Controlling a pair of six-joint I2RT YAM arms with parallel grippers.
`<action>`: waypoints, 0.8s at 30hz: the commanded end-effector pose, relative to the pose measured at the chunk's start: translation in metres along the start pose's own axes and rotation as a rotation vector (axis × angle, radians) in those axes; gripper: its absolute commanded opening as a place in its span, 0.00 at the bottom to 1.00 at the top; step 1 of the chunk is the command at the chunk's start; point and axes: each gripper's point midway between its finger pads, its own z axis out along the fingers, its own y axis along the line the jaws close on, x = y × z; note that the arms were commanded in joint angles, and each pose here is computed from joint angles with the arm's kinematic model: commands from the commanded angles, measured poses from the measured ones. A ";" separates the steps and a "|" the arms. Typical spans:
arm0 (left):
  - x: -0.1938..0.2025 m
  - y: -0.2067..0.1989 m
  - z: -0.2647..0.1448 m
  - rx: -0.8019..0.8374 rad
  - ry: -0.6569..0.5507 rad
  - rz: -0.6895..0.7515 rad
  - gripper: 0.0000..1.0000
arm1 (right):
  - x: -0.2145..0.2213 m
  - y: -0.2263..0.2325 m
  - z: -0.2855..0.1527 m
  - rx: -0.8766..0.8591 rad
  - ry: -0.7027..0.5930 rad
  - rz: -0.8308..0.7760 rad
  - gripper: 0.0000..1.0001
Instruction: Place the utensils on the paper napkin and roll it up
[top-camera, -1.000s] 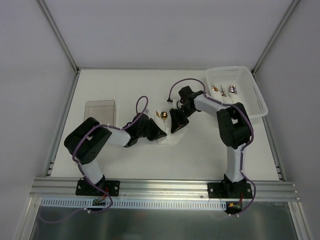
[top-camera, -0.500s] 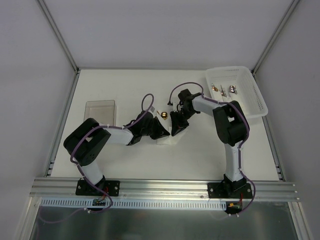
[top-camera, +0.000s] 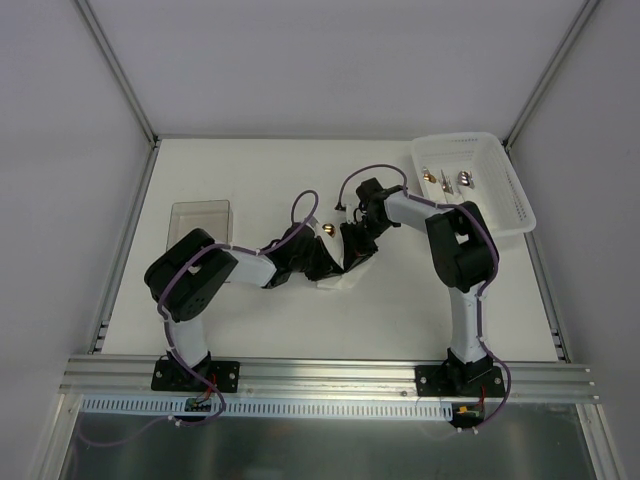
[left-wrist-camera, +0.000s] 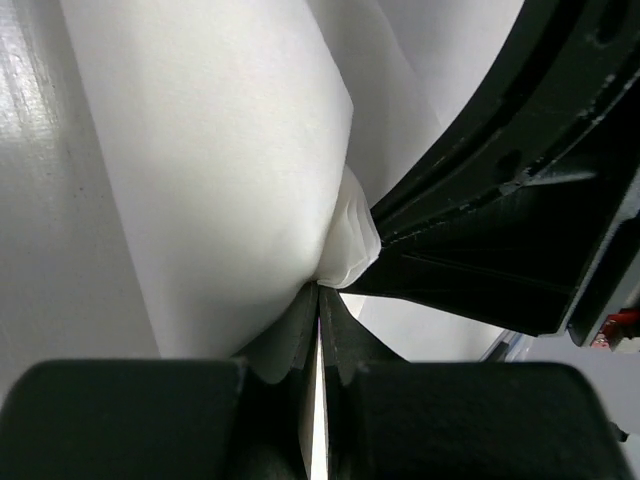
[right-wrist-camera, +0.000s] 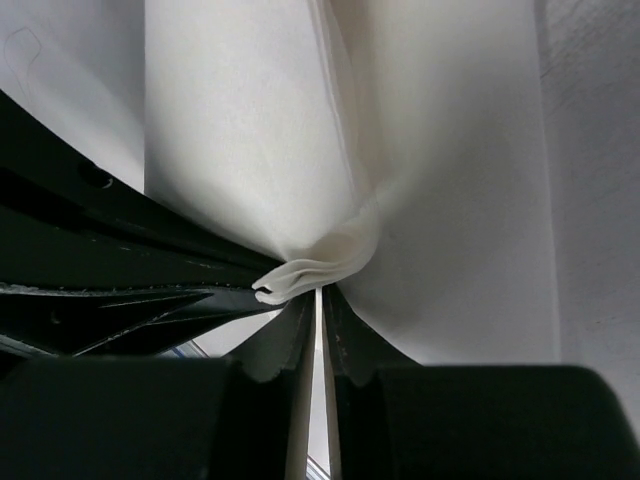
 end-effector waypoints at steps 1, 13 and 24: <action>0.006 -0.003 0.008 0.017 0.020 0.001 0.00 | 0.004 -0.003 0.005 0.007 0.017 0.002 0.10; 0.026 0.041 0.010 -0.117 0.074 -0.053 0.00 | -0.023 0.030 -0.051 -0.065 -0.142 -0.073 0.14; 0.037 0.050 0.013 -0.138 0.128 -0.054 0.01 | -0.050 0.053 -0.049 -0.149 -0.195 -0.024 0.17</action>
